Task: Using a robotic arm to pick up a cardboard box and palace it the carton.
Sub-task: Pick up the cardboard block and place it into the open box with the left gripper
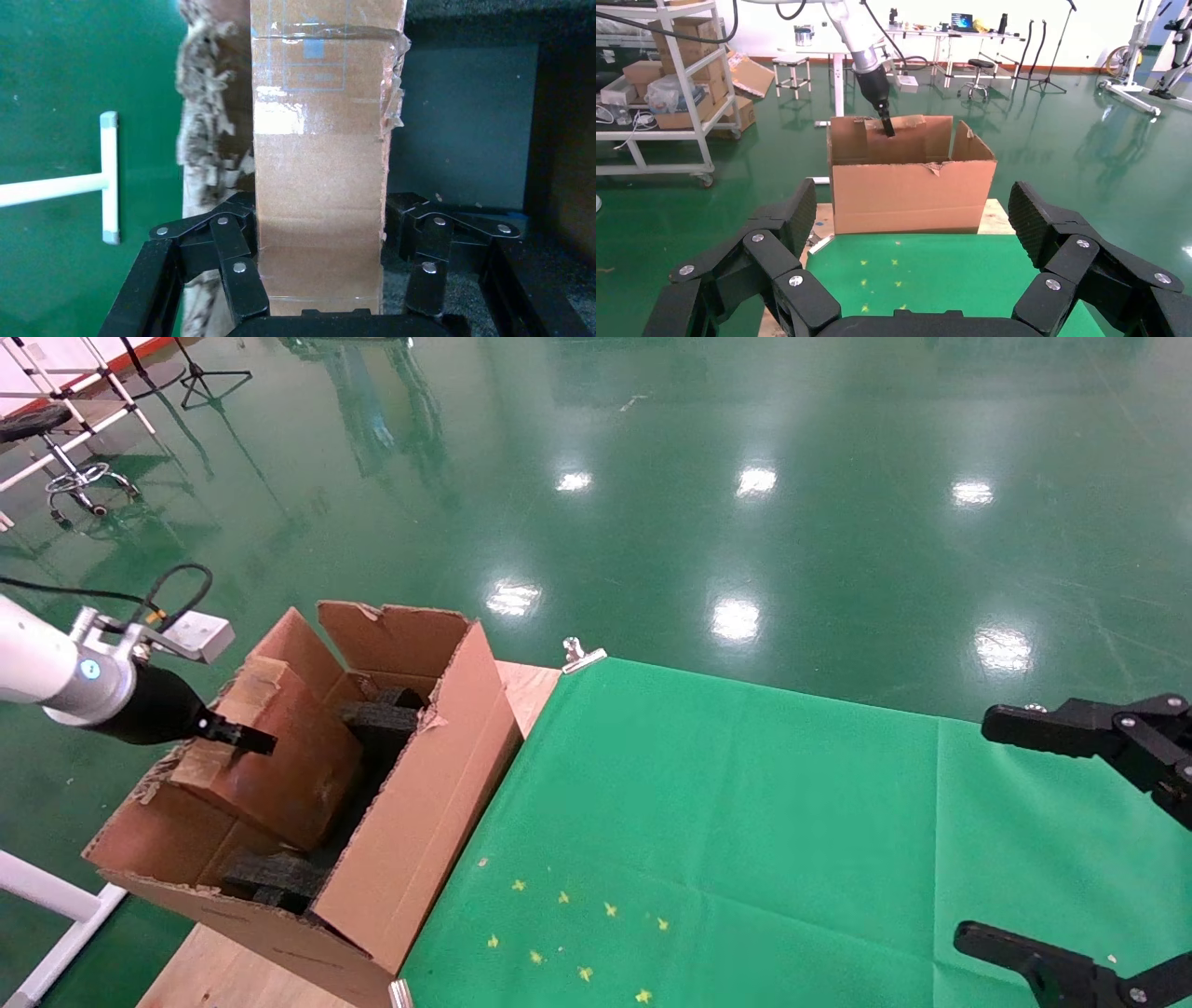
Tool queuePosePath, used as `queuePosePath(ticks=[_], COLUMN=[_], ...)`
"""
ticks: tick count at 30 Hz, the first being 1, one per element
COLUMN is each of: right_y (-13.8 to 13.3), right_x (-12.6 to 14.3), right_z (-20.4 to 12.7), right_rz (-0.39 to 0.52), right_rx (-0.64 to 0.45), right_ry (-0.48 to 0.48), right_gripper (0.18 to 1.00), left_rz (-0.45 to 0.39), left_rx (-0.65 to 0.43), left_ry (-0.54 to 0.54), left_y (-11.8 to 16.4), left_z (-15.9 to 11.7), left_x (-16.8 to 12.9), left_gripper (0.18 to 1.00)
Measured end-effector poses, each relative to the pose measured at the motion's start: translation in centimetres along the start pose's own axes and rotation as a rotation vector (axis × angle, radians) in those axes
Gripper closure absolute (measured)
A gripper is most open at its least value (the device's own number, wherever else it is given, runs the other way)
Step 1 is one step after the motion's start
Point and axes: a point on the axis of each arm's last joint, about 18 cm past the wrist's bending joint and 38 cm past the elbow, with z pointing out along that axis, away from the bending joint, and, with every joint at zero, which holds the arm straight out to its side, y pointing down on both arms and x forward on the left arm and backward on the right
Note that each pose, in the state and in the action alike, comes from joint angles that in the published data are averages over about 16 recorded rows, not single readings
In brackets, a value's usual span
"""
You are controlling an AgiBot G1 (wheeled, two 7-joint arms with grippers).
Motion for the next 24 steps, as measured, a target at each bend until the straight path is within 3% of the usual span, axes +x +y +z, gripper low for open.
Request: queuePosePath(ticks=[24], right_y=[0.0], right_x=[0.0], right_z=[0.0], right_rz=[0.000], right_rx=[0.000], right_ry=[0.000], right_gripper=[0.178], left_rz=[-0.034], left_rx=[-0.024], left_ry=[0.001], left_y=[2.5], left_z=[5.8], left_x=[3.4], left_gripper=[0.938])
